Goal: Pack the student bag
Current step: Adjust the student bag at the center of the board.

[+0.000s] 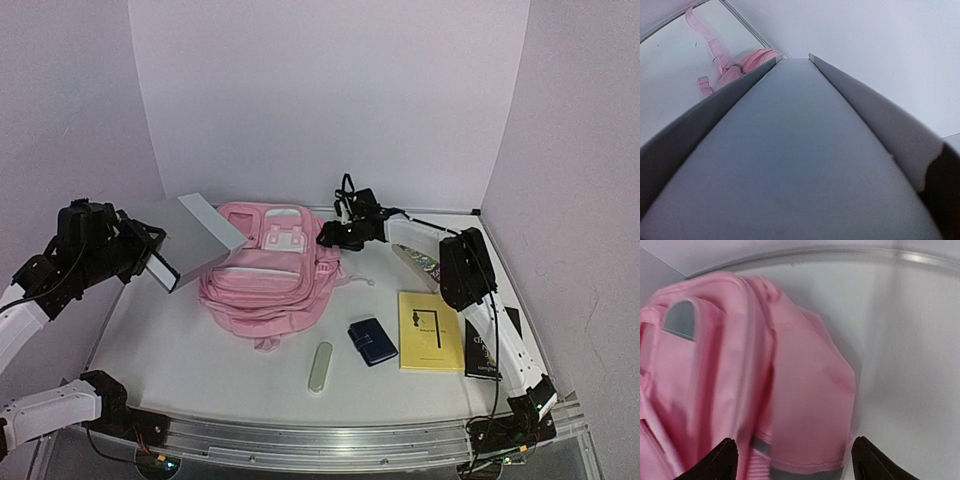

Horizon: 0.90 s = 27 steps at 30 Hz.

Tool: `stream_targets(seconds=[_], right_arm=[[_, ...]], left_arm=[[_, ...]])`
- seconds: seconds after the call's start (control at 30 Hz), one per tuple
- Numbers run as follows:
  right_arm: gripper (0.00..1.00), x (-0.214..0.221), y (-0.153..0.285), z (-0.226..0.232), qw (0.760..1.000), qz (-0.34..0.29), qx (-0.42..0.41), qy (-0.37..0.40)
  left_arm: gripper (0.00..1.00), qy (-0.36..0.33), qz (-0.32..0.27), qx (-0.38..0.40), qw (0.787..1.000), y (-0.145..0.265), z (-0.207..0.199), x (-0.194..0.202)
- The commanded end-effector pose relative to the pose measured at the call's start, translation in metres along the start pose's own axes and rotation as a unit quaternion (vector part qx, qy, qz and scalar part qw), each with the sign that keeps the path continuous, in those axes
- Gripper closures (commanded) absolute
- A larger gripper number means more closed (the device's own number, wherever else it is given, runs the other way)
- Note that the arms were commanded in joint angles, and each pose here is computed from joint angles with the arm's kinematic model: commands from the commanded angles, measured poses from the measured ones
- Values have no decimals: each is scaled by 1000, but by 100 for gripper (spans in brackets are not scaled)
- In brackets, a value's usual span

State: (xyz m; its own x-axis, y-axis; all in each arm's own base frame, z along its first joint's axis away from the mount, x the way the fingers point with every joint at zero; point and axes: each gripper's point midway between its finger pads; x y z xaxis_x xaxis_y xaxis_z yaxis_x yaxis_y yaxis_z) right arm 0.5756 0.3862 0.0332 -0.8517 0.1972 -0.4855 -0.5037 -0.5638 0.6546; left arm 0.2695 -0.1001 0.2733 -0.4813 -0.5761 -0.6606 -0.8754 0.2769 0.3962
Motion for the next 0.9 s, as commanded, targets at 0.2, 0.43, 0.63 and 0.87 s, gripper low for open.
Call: stream_targets(seconds=[0.2, 0.43, 0.63, 0.87], right_arm=[[100, -47, 12, -26, 993, -76, 46, -74], [100, -90, 56, -100, 967, -133, 136, -172], [71, -93, 77, -80, 974, -108, 99, -175], [29, -67, 106, -9, 994, -40, -3, -106]], left_arm=[[92, 22, -17, 18, 999, 3, -3, -4], [93, 21, -13, 11, 1000, -1, 0, -1], [93, 24, -8, 13, 1000, -4, 3, 4], [92, 62, -8, 16, 998, -1, 16, 17]])
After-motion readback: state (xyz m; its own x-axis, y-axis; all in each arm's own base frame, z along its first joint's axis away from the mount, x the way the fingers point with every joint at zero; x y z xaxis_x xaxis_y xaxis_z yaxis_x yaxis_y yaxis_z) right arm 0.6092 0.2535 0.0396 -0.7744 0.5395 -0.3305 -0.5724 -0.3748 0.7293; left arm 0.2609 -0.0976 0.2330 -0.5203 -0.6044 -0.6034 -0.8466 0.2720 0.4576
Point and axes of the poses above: each gripper's point midway between its finger pads, its own y axis back along the fingers, its own z axis along the line the jaws close on, x = y × z, and after that the axes turned 15 degrees about -y, right-handed
